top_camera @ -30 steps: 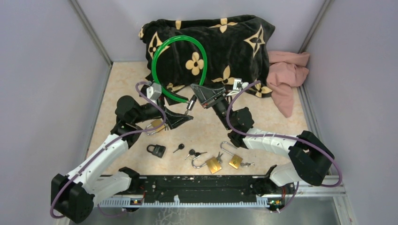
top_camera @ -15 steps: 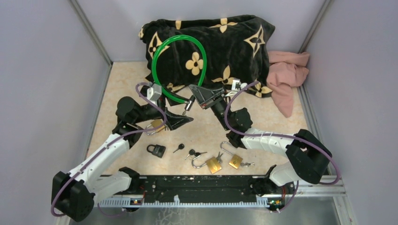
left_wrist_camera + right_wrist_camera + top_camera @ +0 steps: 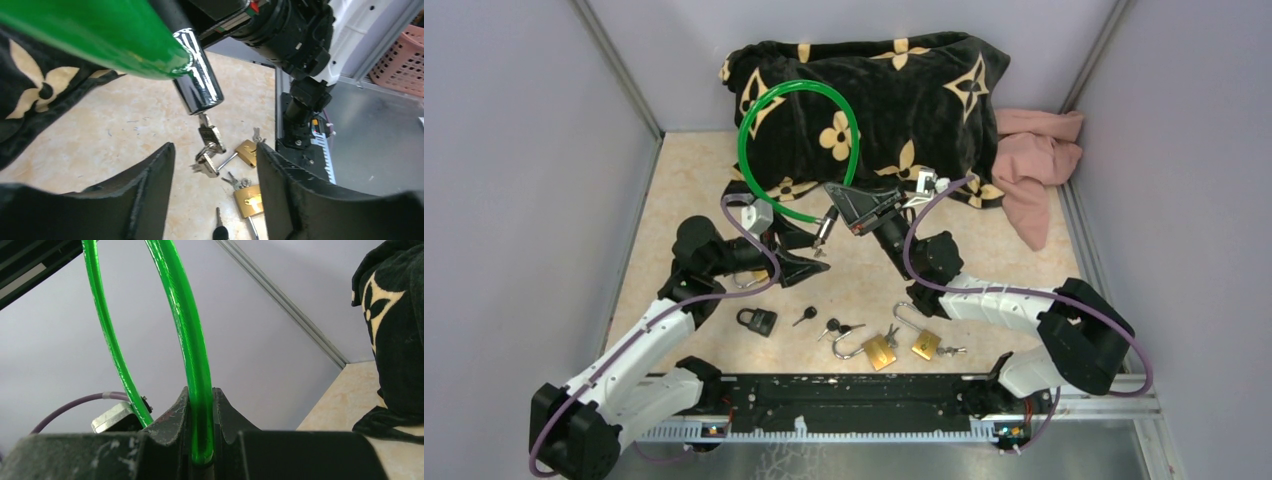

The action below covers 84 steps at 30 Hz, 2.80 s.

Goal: Lock with the key
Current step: Lock the lock.

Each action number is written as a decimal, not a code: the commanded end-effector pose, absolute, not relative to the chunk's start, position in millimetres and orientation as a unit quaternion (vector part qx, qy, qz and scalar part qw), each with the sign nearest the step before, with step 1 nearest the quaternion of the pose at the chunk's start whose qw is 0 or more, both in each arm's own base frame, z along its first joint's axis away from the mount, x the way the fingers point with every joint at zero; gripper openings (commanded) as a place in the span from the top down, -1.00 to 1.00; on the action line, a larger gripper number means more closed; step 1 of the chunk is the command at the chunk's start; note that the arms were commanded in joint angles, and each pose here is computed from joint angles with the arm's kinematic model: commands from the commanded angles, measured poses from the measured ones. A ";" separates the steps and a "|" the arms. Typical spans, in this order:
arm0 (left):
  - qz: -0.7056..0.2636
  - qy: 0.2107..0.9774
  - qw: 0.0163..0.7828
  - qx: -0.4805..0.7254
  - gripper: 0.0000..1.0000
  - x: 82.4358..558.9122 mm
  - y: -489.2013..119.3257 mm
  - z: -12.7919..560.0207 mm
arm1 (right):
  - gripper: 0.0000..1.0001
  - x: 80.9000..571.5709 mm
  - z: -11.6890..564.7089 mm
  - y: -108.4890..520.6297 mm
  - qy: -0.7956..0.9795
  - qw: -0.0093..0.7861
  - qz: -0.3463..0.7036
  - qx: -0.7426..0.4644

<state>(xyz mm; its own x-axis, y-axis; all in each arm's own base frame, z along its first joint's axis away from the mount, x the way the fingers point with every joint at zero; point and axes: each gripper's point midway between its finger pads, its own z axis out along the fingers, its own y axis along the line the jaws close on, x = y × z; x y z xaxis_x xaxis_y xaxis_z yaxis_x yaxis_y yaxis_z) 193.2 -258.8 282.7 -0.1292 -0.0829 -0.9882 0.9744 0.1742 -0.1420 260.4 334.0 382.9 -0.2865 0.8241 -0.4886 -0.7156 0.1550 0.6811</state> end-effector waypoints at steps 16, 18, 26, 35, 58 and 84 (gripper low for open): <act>-0.462 0.520 0.605 0.388 1.00 210.6 -255.2 333.9 | 1.00 243.5 436.1 322.2 0.385 0.594 0.702 0.075; -0.429 0.511 0.626 0.404 1.00 216.7 -252.5 338.3 | 1.00 245.8 433.4 322.0 0.389 0.593 0.700 0.080; -0.137 0.462 0.722 0.497 1.00 263.2 -226.2 330.5 | 1.00 264.5 409.7 330.3 0.438 0.561 0.690 0.128; 0.157 0.325 0.781 0.510 1.00 278.7 -201.0 358.3 | 1.00 270.7 396.1 341.4 0.460 0.545 0.687 0.139; 0.406 0.032 0.747 0.525 1.00 225.5 -199.9 379.4 | 1.00 269.0 393.2 345.8 0.459 0.540 0.693 0.130; 0.391 0.188 0.655 0.619 1.00 259.9 -175.6 283.7 | 1.00 304.7 406.9 229.2 0.397 0.641 0.606 0.253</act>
<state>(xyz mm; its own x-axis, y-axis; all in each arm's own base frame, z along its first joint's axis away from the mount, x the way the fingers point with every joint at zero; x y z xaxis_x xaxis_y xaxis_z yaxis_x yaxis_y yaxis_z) 245.7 -204.0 288.5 0.7322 0.6342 0.2483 -0.2937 -0.0350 0.9553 281.9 324.9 327.7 -0.3462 0.8215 -0.4531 -0.5374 0.2222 0.8135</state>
